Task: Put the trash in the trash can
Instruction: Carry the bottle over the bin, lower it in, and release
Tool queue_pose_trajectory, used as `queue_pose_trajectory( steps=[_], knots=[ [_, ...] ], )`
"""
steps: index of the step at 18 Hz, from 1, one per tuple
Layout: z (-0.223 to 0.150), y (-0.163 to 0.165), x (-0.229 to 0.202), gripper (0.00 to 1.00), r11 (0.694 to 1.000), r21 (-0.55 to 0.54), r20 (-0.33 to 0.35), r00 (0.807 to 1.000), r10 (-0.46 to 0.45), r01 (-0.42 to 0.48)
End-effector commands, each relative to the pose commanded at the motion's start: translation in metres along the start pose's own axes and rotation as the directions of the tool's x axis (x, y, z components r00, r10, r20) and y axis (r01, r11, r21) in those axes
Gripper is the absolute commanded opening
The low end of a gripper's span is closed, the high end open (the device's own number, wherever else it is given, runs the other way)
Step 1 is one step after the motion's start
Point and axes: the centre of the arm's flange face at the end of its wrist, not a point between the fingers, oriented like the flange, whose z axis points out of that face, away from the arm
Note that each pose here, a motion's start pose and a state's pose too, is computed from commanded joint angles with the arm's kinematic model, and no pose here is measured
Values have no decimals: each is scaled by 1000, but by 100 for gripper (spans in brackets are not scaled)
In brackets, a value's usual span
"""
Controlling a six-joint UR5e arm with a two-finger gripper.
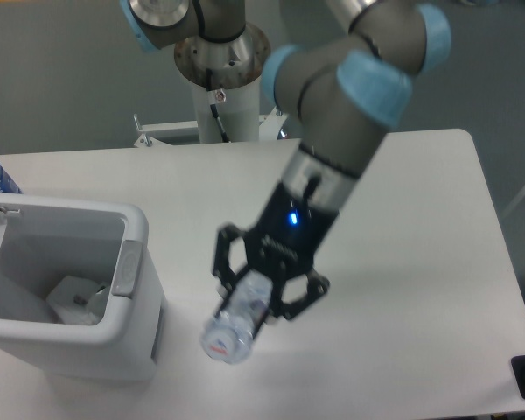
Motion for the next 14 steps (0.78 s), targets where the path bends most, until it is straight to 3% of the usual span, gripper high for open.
queue_pose_trajectory(
  steps=[8,14],
  knots=[
    [12,-70,103,31,986,80,-68,986,150,-144],
    [33,-65,136,31,987,66,-126,980,153,-146]
  ],
)
